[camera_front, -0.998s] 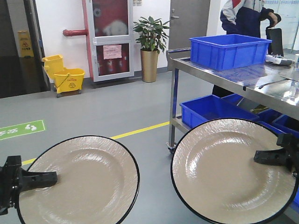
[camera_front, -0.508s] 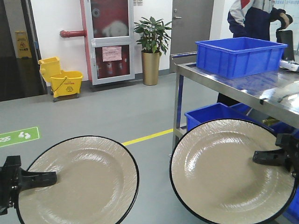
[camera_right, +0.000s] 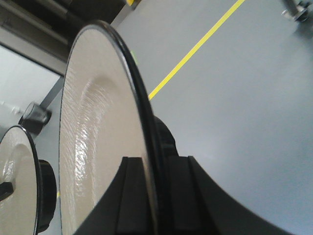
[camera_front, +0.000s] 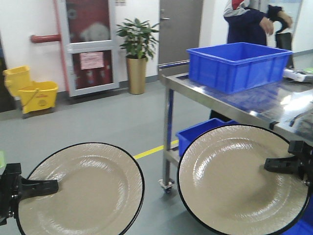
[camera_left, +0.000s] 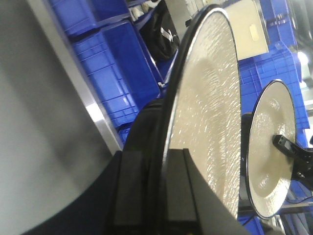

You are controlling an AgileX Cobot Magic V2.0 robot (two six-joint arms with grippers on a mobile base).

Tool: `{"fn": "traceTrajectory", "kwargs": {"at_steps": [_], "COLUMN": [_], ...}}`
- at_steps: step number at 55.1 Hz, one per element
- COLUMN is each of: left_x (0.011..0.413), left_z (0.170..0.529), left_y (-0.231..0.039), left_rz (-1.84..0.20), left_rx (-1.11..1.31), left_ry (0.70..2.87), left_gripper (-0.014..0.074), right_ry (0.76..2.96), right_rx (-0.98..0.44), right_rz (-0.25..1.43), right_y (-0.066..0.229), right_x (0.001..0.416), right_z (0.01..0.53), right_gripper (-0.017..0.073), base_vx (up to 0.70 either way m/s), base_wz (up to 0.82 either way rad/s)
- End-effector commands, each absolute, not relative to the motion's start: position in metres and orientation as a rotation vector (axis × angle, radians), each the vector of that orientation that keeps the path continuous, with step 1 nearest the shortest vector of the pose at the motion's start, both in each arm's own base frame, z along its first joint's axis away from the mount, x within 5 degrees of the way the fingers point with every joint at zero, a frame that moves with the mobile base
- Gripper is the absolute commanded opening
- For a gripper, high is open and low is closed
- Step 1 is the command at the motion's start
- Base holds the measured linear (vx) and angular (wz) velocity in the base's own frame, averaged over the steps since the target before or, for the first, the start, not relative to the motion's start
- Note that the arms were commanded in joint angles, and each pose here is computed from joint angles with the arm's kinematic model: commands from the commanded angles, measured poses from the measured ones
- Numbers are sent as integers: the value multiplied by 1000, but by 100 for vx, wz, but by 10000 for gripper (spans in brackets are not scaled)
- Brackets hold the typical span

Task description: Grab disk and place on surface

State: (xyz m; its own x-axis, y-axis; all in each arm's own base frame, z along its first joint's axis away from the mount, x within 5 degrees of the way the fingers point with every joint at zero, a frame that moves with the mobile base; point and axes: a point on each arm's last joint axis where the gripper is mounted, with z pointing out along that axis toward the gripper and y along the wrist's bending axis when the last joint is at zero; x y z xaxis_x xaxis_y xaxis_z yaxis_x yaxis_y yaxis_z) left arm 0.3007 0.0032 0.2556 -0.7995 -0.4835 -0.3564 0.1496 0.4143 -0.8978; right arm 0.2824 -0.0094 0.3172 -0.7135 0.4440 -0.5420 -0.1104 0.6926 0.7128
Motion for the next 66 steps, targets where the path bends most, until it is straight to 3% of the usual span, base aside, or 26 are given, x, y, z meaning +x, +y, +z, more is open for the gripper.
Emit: {"fn": "traceTrajectory", "kwargs": {"at_steps": [1,66], "left_x": [295,295], "left_z": [290,290], "left_y": [-4,-3], "left_rz": [-1563,-1559], "left_rx": [-221,-225], "left_ry": [1915,1915], "left_gripper": [-7,-7], "right_ry": [2039,2039], "right_rx": [273,273], "right_rz": [1048,1048], "right_y": [-7,-7], "right_x": [280,280], "right_z": [344,344], "right_gripper": [-9,-9], "base_vx": [45,38], "base_wz": [-43,-53]}}
